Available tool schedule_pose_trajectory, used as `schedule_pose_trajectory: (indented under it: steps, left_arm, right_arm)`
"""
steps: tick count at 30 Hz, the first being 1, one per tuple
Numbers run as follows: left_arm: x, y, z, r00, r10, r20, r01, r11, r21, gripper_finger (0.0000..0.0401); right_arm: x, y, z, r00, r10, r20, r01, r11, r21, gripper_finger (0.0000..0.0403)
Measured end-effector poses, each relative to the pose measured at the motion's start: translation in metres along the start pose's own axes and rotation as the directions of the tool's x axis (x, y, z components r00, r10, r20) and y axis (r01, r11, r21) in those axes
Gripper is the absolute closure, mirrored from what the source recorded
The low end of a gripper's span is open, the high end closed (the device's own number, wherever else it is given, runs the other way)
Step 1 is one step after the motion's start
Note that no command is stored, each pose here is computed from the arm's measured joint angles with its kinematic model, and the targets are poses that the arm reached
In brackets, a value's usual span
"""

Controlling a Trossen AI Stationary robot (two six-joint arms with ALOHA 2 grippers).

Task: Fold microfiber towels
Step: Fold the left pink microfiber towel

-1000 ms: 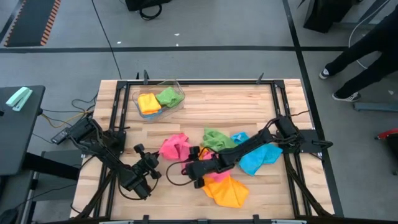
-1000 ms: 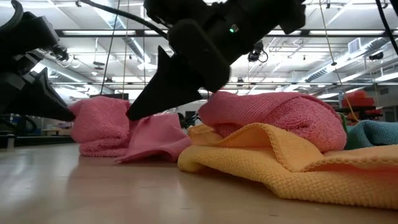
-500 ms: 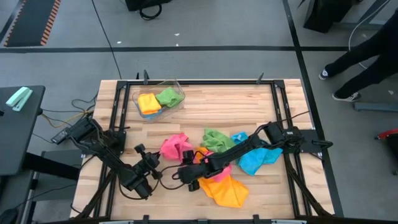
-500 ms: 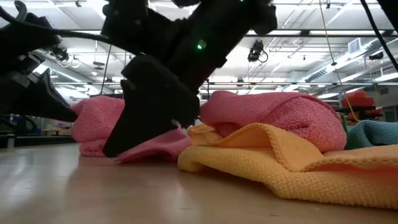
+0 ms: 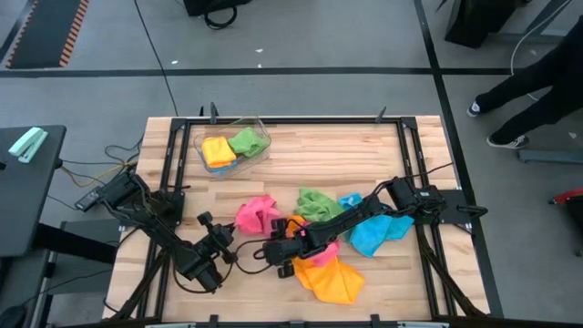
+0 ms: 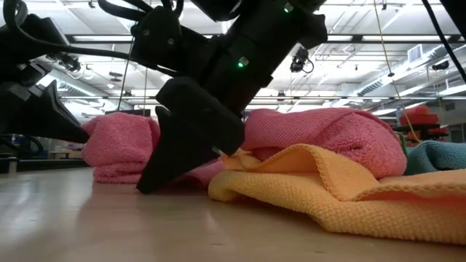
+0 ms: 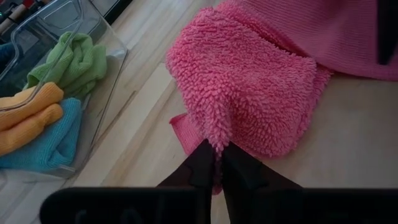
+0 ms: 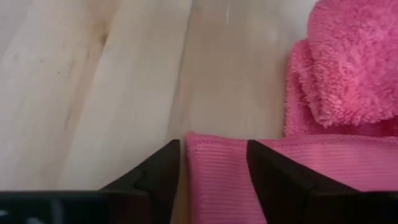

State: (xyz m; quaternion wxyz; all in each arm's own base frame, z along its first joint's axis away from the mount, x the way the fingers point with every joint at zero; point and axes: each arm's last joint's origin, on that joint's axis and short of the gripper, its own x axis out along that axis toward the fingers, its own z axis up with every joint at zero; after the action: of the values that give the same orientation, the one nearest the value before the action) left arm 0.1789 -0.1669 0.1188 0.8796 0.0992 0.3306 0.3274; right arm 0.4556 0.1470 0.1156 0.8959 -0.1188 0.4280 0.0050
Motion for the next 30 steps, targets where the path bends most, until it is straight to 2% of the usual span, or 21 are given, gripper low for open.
schedule_pose_trajectory:
  steps: [10, 16, 18, 22, 30]
  left_arm:
    - [0.000, 0.000, 0.000, 1.000, 0.000, 0.000, 0.000, 1.000, -0.001, 0.0380]
    - [0.000, 0.000, 0.000, 1.000, 0.003, 0.001, -0.003, 1.000, 0.015, 0.0369]
    - [0.001, 0.000, 0.000, 1.000, 0.003, 0.001, -0.003, 1.000, 0.015, 0.0369]
    - [0.000, -0.002, 0.000, 1.000, -0.010, 0.005, 0.010, 1.000, 0.002, 0.0377]
    - [-0.007, -0.003, -0.003, 0.999, -0.032, 0.027, 0.031, 0.999, 0.027, 0.0380]
  right_arm:
    - [0.001, -0.002, -0.002, 0.997, 0.079, -0.019, -0.080, 0.997, -0.009, 0.0389]
    - [-0.006, 0.006, 0.001, 0.996, 0.083, -0.015, -0.084, 0.995, -0.061, 0.0394]
    - [-0.017, 0.010, 0.004, 0.998, 0.054, -0.014, -0.055, 0.994, -0.096, 0.0394]
    - [-0.049, 0.020, 0.022, 0.996, 0.035, 0.083, -0.025, 0.993, -0.114, 0.0395]
    - [-0.097, 0.035, 0.035, 0.987, -0.030, 0.158, 0.056, 0.986, -0.158, 0.0395]
